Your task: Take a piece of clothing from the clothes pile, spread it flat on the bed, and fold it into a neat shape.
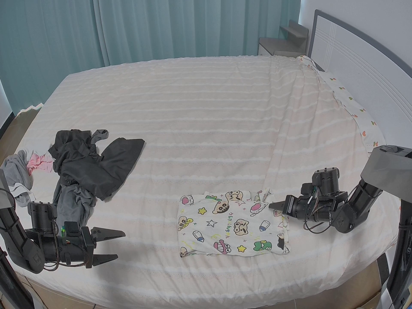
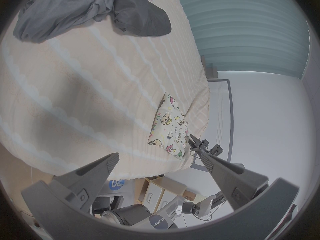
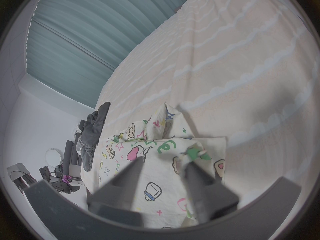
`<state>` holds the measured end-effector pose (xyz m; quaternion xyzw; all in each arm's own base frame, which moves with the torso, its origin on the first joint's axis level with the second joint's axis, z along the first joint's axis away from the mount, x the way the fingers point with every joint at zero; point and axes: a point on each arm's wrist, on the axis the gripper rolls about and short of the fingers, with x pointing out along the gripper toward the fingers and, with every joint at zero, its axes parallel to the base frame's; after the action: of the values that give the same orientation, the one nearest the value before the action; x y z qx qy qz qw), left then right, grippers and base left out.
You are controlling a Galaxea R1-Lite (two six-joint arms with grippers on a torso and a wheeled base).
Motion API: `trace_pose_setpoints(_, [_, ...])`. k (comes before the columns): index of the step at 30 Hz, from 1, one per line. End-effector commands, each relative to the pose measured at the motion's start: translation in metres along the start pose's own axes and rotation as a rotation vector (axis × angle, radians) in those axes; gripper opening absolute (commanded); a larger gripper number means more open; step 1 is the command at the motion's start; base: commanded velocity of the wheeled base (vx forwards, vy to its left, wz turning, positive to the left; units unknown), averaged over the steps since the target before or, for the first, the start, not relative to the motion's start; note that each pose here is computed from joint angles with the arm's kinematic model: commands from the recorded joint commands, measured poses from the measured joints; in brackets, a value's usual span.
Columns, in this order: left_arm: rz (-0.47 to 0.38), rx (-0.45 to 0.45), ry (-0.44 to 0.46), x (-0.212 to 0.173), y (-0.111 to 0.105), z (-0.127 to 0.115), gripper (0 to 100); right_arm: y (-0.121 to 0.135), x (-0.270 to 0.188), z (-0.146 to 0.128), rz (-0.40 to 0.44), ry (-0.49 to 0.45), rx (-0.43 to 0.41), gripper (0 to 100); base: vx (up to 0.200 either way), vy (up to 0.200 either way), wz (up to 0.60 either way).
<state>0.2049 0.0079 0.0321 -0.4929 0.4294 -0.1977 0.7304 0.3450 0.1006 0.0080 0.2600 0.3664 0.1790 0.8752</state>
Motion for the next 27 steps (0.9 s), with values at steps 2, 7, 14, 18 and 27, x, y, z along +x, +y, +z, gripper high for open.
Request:
trace_pose_setpoints(2, [0.001, -0.002, 0.0, 0.0, 0.0, 0.0, 100, 0.0, 0.0, 0.0, 0.002, -0.001, 0.0, 0, 0.0, 0.0, 0.0])
trace_pose_setpoints(7, [0.001, -0.003, 0.0, 0.0, 0.0, 0.0, 100, 0.001, -0.002, 0.0, 0.0, -0.007, 0.001, 0, 0.0, 0.0, 0.0])
trace_pose_setpoints(14, [0.001, -0.002, 0.0, 0.0, 0.0, 0.0, 100, 0.01, -0.008, 0.013, -0.028, -0.141, -0.029, 0, 0.0, 0.0, 0.0])
trace_pose_setpoints(18, [0.001, -0.002, 0.0, 0.0, 0.0, 0.0, 100, 0.016, -0.015, 0.023, -0.009, -0.181, -0.039, 0, 0.0, 0.0, 0.0])
trace_pose_setpoints(27, [0.001, -0.002, 0.0, 0.0, 0.0, 0.0, 100, 0.027, -0.013, 0.042, 0.032, -0.237, -0.067, 0, 0.0, 0.0, 0.0])
